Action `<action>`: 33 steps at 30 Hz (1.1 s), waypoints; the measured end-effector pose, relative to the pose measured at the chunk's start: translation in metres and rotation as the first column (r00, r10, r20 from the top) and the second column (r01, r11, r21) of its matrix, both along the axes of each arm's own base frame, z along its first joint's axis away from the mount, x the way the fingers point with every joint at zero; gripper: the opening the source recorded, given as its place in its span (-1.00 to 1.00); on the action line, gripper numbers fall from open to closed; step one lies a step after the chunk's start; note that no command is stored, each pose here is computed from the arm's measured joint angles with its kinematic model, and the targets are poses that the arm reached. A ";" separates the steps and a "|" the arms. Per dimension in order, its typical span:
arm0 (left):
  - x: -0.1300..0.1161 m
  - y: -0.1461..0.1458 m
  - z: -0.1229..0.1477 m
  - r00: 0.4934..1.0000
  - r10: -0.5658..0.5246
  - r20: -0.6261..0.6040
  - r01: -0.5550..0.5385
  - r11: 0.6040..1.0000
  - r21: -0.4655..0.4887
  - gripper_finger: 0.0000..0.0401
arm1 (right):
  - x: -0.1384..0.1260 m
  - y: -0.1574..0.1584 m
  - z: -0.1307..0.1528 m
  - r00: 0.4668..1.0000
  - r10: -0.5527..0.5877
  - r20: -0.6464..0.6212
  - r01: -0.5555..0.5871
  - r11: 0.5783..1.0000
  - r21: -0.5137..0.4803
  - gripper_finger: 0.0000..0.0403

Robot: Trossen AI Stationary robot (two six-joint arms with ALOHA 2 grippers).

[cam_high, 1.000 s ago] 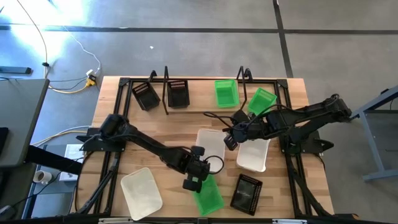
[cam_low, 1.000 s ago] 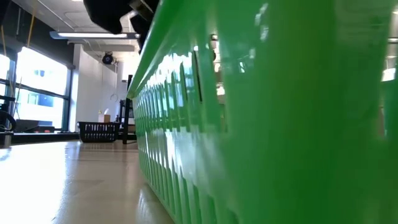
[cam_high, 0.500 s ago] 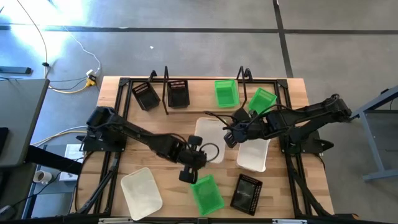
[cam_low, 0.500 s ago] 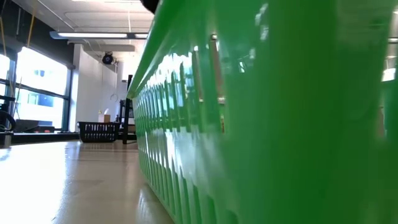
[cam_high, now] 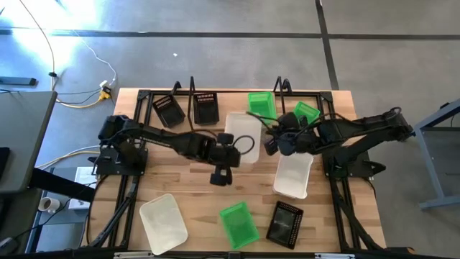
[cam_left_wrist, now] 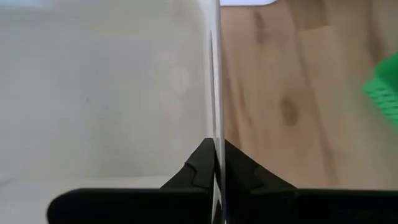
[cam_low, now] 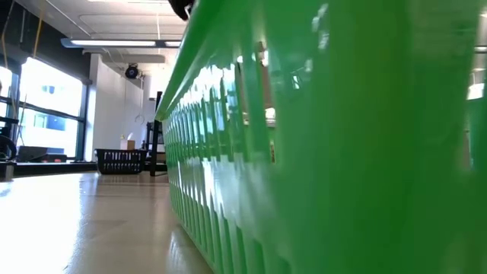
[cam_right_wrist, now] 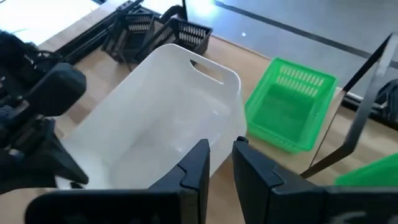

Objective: Stack baskets on shelf by color
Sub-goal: Put the middle left white bin on the shelf

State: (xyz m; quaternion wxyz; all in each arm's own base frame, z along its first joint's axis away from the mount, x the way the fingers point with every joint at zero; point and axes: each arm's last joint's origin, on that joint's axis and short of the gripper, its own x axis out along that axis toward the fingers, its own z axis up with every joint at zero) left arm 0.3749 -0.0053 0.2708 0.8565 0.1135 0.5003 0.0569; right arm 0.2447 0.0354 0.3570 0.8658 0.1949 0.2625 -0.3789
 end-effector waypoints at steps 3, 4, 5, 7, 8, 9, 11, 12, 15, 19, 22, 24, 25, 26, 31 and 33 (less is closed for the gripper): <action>0.000 0.017 0.000 1.000 0.023 -0.006 -0.023 1.000 0.012 -1.00 | -0.004 -0.005 0.004 1.000 -0.001 0.002 0.001 1.000 -0.012 -0.71; 0.000 0.022 0.000 0.999 0.032 -0.009 -0.032 0.999 0.016 -1.00 | -0.005 -0.007 0.005 1.000 -0.001 -0.001 0.001 1.000 -0.016 -0.71; -0.001 0.028 0.000 0.999 0.042 -0.010 -0.042 0.999 0.019 -1.00 | -0.005 -0.009 0.006 1.000 -0.003 -0.003 0.002 1.000 -0.022 -0.71; -0.002 0.041 0.000 0.998 0.064 -0.016 -0.064 0.998 0.025 -1.00 | -0.006 -0.013 0.007 1.000 -0.001 -0.015 0.000 0.999 -0.035 -0.71; -0.003 0.047 0.000 0.997 0.075 -0.021 -0.075 0.997 0.027 -1.00 | -0.006 -0.015 0.007 1.000 -0.004 -0.019 0.003 0.999 -0.039 -0.71; -0.004 0.054 -0.001 0.996 0.086 -0.024 -0.085 0.996 0.023 -1.00 | -0.006 -0.017 0.007 1.000 -0.007 -0.025 0.006 0.999 -0.044 -0.71; -0.006 0.067 -0.001 0.993 0.114 -0.026 -0.114 0.993 0.015 -1.00 | -0.006 -0.022 0.007 0.999 -0.007 -0.040 0.005 0.998 -0.056 -0.71; -0.007 0.073 -0.001 0.991 0.131 -0.027 -0.131 0.991 0.015 -1.00 | -0.007 -0.024 0.008 0.999 -0.009 -0.044 0.006 0.998 -0.056 -0.71; -0.011 0.091 -0.001 0.987 0.160 -0.031 -0.160 0.987 0.014 -1.00 | -0.007 -0.031 0.007 0.998 -0.022 -0.055 0.019 0.999 -0.043 -0.71; -0.016 0.112 -0.001 0.986 0.160 -0.038 -0.161 0.987 0.000 -1.00 | -0.009 -0.041 0.008 0.997 -0.027 -0.074 0.024 0.999 -0.045 -0.71; -0.020 0.124 -0.001 0.985 0.167 -0.044 -0.166 0.986 0.016 -1.00 | -0.009 -0.048 0.009 0.996 -0.025 -0.087 0.021 0.999 -0.042 -0.71; -0.022 0.131 -0.001 0.983 0.177 -0.049 -0.176 0.984 0.020 -1.00 | -0.010 -0.052 0.009 0.995 -0.025 -0.091 0.022 0.999 -0.034 -0.71; -0.024 0.134 -0.001 0.982 0.181 -0.052 -0.180 0.983 0.021 -1.00 | -0.010 -0.054 0.009 0.995 -0.025 -0.095 0.023 0.999 -0.031 -0.71; -0.025 0.137 -0.002 0.981 0.183 -0.060 -0.182 0.983 0.024 -1.00 | -0.010 -0.056 0.009 0.995 -0.025 -0.097 0.023 0.999 -0.027 -0.71; -0.029 0.145 -0.007 0.982 0.160 -0.105 -0.156 0.987 0.037 -1.00 | -0.010 -0.062 0.008 0.993 -0.021 -0.112 0.019 1.000 -0.020 -0.71; -0.029 0.148 -0.006 0.985 0.145 -0.092 -0.143 0.989 0.029 -1.00 | -0.011 -0.064 0.008 0.993 -0.023 -0.118 0.020 0.999 -0.026 -0.71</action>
